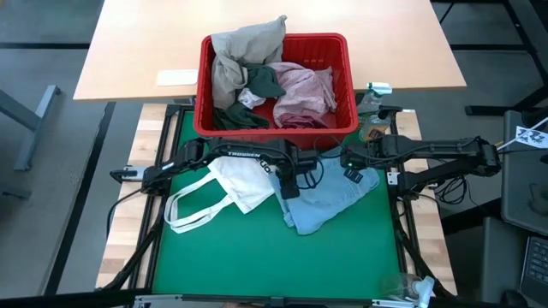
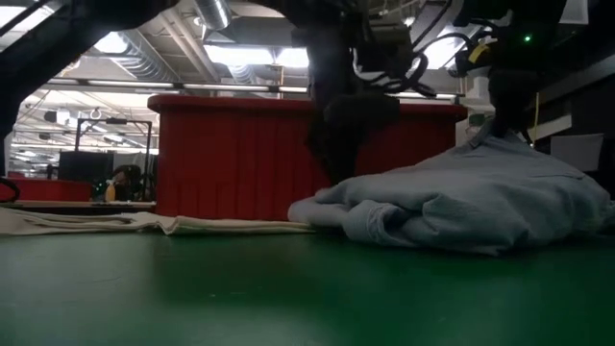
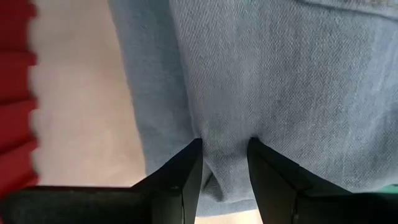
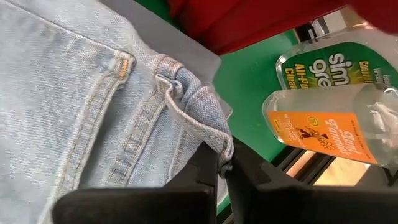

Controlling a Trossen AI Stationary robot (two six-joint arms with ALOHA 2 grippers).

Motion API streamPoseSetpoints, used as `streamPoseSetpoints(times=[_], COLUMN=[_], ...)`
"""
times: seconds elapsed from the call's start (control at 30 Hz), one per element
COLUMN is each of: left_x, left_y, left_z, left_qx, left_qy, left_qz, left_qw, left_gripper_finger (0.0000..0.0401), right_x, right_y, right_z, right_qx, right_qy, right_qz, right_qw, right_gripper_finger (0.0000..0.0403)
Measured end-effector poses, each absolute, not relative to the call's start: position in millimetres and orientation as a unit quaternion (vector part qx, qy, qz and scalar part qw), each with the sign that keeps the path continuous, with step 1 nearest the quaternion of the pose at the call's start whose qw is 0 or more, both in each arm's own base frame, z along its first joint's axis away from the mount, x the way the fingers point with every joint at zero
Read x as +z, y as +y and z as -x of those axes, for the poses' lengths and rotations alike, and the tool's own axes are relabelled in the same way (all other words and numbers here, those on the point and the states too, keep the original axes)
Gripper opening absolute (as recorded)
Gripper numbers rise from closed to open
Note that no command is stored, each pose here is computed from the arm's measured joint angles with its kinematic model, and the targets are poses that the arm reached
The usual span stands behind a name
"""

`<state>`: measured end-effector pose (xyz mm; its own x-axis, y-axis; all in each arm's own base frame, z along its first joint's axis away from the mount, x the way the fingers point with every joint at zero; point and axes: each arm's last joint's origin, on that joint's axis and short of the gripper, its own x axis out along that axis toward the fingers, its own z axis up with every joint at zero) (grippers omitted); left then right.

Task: Fold laundry
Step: Fold the blue jeans

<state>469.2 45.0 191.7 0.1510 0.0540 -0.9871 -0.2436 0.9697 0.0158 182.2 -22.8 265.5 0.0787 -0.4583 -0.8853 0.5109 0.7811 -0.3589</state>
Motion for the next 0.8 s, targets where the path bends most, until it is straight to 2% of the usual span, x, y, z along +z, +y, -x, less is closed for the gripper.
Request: streamPoseSetpoints(times=[0.4, 0.67, 0.8], left_x=[189.9, 190.4, 190.7], left_y=[51.5, 44.5, 40.5], left_z=[-460.6, -466.8, -468.8], left_qx=[0.115, 0.066, 0.054], left_qy=[0.675, 0.656, 0.650], left_qz=[0.073, 0.109, 0.114], left_qw=[0.725, 0.744, 0.750], left_gripper_finger=[0.0121, 0.0121, 0.0096], right_x=[265.0, 264.9, 264.3], right_y=[-21.6, -21.5, -19.9], right_z=[-182.1, -182.0, -182.1], right_qx=[-0.315, -0.314, -0.293], right_qy=[0.600, 0.601, 0.610], right_qz=[-0.037, -0.037, -0.058], right_qw=[0.735, 0.734, 0.734], right_gripper_finger=[0.0016, 0.0021, 0.0016])
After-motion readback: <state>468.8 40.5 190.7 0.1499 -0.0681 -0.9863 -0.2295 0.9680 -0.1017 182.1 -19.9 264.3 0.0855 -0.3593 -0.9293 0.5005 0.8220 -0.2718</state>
